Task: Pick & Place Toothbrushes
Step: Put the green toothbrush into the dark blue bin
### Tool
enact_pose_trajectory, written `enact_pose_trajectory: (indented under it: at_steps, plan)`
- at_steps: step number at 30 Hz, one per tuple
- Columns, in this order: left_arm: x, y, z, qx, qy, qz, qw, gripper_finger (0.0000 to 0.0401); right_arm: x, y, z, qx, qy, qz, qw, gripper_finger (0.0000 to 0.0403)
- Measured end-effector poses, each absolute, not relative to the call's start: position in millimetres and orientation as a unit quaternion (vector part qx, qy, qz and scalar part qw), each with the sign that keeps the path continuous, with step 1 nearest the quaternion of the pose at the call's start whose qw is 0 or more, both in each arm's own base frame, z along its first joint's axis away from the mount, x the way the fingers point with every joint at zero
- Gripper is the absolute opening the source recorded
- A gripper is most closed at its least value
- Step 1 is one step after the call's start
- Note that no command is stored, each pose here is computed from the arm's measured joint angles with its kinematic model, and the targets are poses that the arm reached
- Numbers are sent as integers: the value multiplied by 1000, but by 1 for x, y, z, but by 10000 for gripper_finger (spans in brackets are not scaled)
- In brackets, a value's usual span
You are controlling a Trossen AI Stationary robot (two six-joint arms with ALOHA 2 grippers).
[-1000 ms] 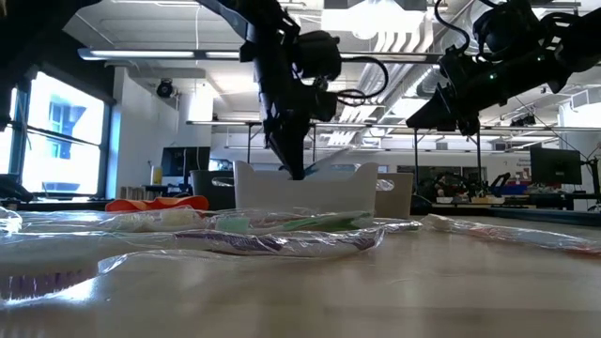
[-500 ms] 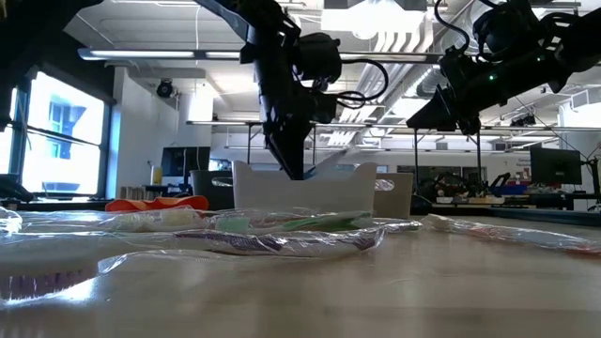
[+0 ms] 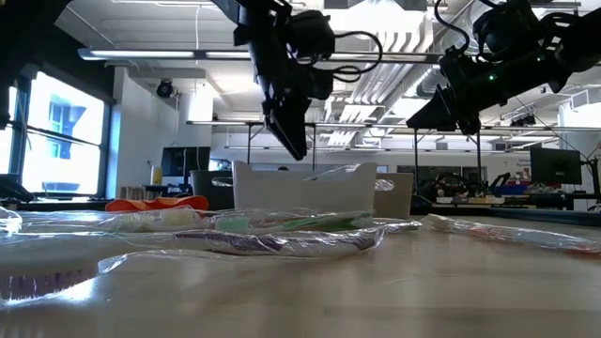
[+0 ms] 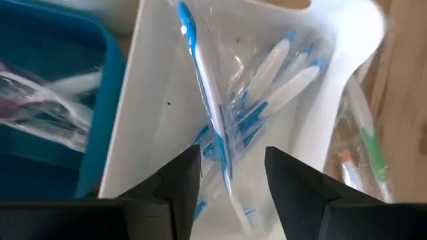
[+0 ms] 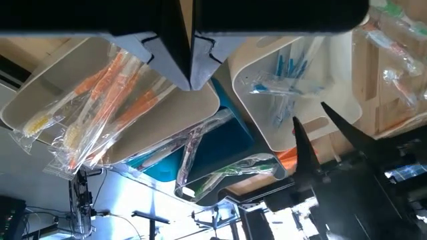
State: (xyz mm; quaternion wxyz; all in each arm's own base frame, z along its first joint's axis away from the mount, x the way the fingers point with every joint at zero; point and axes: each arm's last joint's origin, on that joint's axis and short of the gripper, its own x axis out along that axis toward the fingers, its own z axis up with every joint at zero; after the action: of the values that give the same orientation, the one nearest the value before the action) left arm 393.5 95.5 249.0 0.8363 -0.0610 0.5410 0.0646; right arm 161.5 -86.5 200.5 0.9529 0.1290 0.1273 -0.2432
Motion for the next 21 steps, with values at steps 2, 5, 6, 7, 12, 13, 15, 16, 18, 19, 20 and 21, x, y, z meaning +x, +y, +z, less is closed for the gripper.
enact_pose_trajectory:
  at_steps: [2,5,6,7,12,13,15,16,18,19,20,21]
  plan:
    - [392,95,255,-57,534,69,841,165,162,-86,201,129,127,-243,953,2]
    - [389,95,262,-49,526,81,845,165,162,-86,201,129,127,-243,953,2]
    - [388,95,263,-49,524,82,846,165,161,-87,201,129,127,-243,953,2]
    - [388,95,264,-49,523,82,847,165,162,-86,201,129,127,-243,953,2]
    - [383,92,269,-58,531,71,843,165,162,-86,201,129,127,-243,953,2]
    - [379,89,270,-66,542,67,835,165,162,-86,201,129,127,-243,953,2]
    - [370,85,271,-80,572,58,814,165,161,-86,201,129,127,-243,953,2]
    - [366,82,274,-81,577,53,811,165,162,-86,201,127,128,-243,953,2]
    - [355,79,282,-87,596,47,797,165,162,-87,201,125,128,-243,953,2]
    - [350,75,286,-87,601,44,793,165,162,-87,201,125,128,-243,953,2]
    - [347,73,290,-86,601,41,793,165,162,-86,201,125,128,-242,954,2]
    - [344,71,294,-84,603,39,793,165,162,-86,201,124,128,-242,954,2]
